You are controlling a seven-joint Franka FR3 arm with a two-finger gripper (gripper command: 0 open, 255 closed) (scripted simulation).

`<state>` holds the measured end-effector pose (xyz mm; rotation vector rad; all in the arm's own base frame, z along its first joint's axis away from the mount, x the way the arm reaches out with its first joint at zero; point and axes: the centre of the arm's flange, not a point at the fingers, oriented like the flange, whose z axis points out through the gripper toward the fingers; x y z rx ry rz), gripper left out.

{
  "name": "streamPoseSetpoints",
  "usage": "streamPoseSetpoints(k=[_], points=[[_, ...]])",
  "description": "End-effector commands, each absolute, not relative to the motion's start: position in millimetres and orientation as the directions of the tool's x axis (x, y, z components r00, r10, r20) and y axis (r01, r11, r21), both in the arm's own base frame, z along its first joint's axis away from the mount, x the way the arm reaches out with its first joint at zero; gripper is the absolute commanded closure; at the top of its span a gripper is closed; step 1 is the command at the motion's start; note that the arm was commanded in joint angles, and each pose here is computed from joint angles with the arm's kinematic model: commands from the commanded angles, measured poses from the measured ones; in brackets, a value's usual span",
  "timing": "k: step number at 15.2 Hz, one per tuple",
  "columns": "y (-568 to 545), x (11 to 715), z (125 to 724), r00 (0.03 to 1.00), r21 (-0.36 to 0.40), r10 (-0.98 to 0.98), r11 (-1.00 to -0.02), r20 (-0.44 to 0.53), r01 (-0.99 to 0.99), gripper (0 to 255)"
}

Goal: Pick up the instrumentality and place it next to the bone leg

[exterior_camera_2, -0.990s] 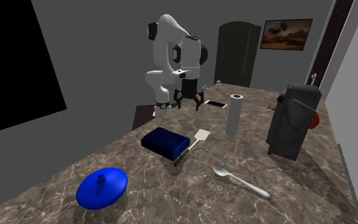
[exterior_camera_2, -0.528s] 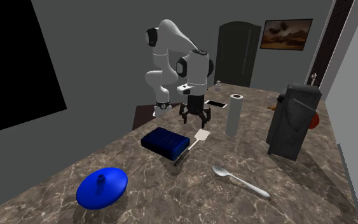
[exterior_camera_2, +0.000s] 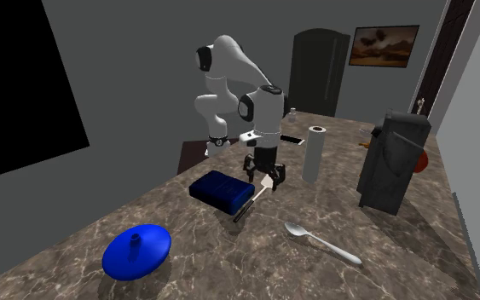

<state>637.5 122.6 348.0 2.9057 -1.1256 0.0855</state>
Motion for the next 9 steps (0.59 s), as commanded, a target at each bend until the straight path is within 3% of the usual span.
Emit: streamPoseSetpoints(k=[1,9], points=[[121.4,638.3,337.4,0.737,0.003,-0.673,-0.738,0.060,-0.674,0],[121.1,638.7,329.1,0.737,0.003,-0.673,-0.738,0.060,-0.674,0]])
